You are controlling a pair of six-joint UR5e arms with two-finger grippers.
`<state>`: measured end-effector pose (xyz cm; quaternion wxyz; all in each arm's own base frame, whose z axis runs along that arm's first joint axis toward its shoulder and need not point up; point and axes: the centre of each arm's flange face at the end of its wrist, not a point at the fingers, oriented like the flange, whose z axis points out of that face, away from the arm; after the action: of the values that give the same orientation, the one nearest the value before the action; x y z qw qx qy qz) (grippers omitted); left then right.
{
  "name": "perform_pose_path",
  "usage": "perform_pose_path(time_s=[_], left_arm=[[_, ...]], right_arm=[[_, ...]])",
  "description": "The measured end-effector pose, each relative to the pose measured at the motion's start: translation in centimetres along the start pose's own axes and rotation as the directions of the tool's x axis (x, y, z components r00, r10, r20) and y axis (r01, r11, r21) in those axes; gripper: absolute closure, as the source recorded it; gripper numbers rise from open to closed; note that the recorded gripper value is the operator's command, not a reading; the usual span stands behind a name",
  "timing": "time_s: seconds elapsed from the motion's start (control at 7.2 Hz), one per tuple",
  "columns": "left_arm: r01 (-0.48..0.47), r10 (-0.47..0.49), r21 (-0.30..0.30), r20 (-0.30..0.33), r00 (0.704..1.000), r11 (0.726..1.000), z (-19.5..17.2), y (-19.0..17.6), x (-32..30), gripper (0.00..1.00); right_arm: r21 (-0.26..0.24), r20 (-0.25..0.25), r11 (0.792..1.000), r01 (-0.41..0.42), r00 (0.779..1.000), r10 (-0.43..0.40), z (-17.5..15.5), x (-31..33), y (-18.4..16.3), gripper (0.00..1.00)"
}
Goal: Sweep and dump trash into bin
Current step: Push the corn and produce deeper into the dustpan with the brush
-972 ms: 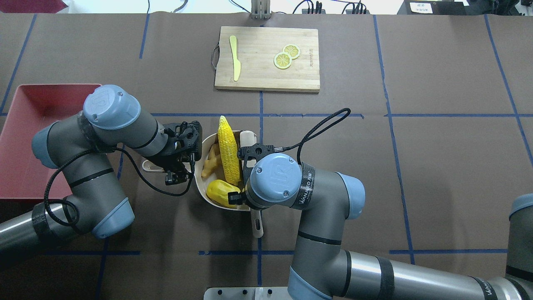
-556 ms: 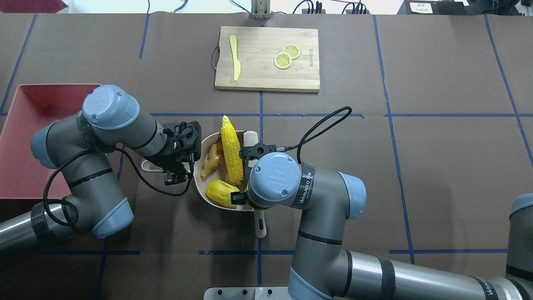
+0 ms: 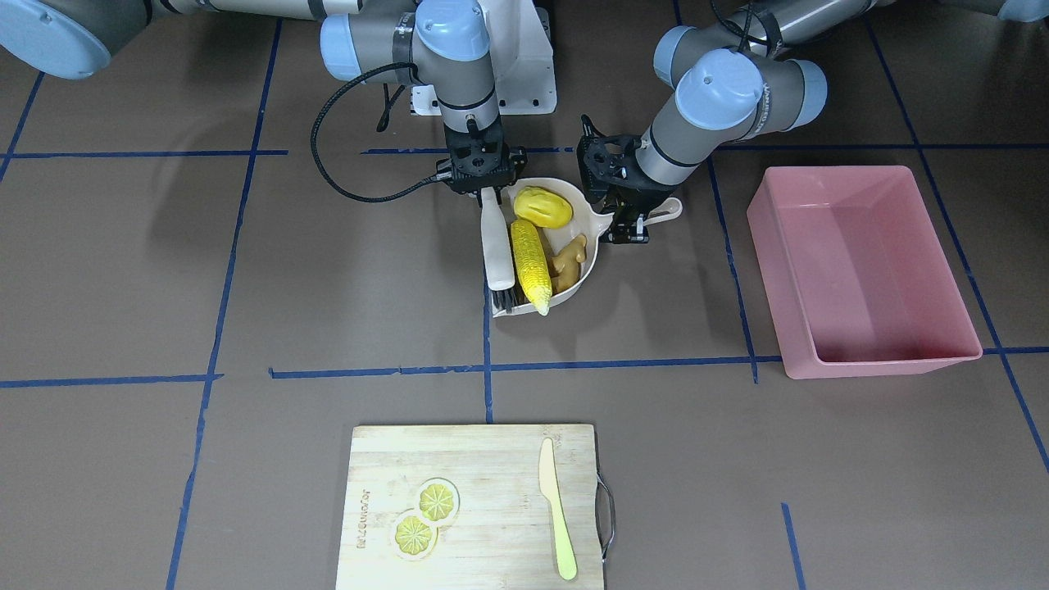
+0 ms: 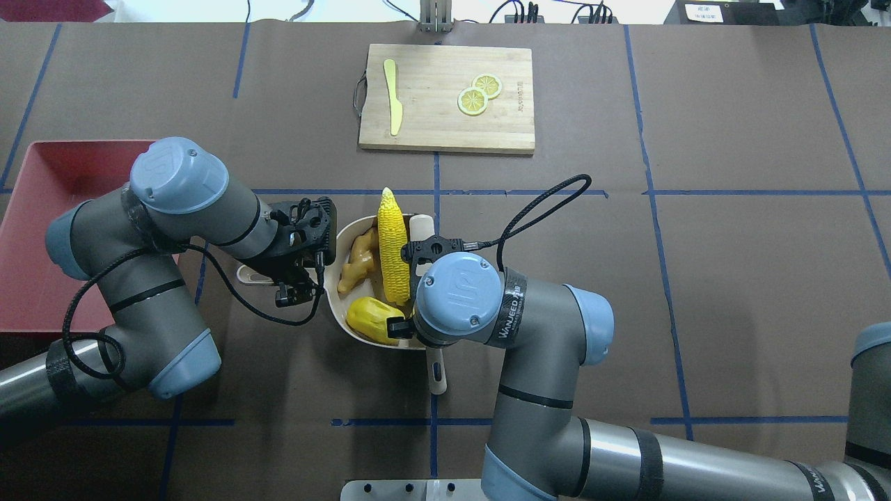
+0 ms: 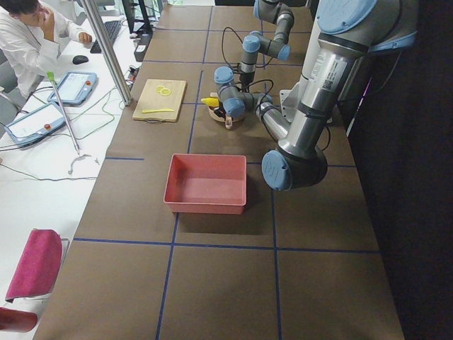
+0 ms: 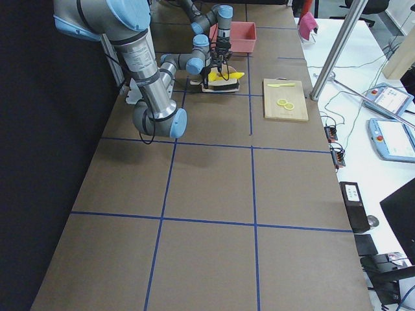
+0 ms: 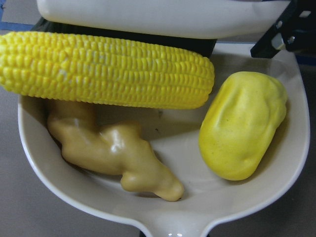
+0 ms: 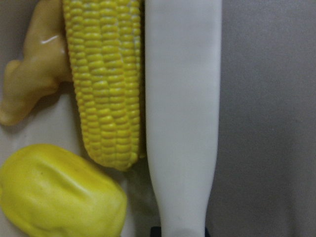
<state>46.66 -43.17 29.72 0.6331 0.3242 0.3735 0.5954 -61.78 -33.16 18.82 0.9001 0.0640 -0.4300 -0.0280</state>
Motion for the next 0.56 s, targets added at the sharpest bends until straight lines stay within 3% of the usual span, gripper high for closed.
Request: perform_pose_path(time_s=[0.28,0.56], left_arm=[[0.016,-0.016,0.023,-0.014,1.0,1.0,-1.9,0.8,0.5,1.0],[0.054,-0.054,0.019,-0.024,0.998,0.998,-1.9,1.2,0.7,1.0]], right_arm=[[-0.002,0.019,1.0,0.005,1.0,-0.005,-0.9,-0.1,0.7,1.0],[-0.012,-0.007,1.0,0.014,1.0,-0.014,0.1,1.2,2.2,1.0]])
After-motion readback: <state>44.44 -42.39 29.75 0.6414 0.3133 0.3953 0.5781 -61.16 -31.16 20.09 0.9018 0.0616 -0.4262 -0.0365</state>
